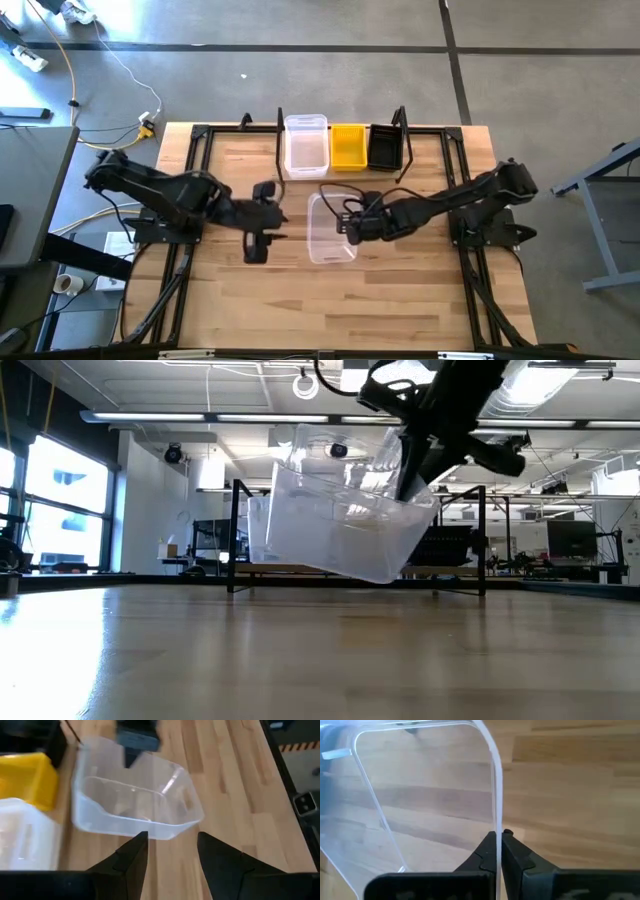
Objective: Stack baskets on shelf by color
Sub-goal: Stack the transparent bin on the transparent bin on the shelf
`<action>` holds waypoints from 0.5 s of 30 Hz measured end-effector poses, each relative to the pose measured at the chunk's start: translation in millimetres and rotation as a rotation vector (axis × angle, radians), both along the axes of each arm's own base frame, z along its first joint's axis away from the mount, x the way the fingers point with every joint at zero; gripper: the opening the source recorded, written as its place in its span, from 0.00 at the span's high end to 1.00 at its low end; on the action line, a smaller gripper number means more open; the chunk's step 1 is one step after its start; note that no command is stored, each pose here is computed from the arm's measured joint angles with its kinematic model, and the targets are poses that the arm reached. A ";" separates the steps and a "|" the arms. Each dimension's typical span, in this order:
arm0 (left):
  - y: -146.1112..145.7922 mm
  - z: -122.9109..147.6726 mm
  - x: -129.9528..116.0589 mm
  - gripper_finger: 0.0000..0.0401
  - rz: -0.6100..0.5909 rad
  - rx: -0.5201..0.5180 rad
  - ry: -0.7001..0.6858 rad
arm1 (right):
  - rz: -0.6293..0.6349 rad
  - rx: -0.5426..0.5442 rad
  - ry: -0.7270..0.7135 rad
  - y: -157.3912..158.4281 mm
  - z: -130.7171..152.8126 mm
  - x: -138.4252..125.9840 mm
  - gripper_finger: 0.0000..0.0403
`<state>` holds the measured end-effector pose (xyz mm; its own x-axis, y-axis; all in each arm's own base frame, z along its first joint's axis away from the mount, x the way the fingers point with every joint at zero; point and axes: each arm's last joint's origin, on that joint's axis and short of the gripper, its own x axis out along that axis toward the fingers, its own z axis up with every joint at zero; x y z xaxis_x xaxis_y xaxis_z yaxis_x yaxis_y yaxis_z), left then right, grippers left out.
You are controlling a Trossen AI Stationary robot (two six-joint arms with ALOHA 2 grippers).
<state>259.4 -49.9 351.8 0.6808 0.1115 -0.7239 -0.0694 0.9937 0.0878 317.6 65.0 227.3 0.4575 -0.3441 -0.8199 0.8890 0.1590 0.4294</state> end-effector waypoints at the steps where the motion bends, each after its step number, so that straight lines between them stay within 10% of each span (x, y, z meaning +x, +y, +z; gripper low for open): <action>1: -4.3 -3.1 2.2 0.60 -0.004 0.002 0.011 | 0.006 -0.005 -0.002 -1.6 -1.2 2.0 1.00; 15: -44.9 -39.5 33.0 0.60 -0.025 0.127 0.057 | 0.031 0.018 -0.115 -8.7 -1.9 20.5 1.00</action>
<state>292.4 -94.7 312.3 0.6426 0.1881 -0.7428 -0.0356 0.9757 0.2163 338.1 56.3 225.4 0.5587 -0.3144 -0.7674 0.8288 0.1770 0.5308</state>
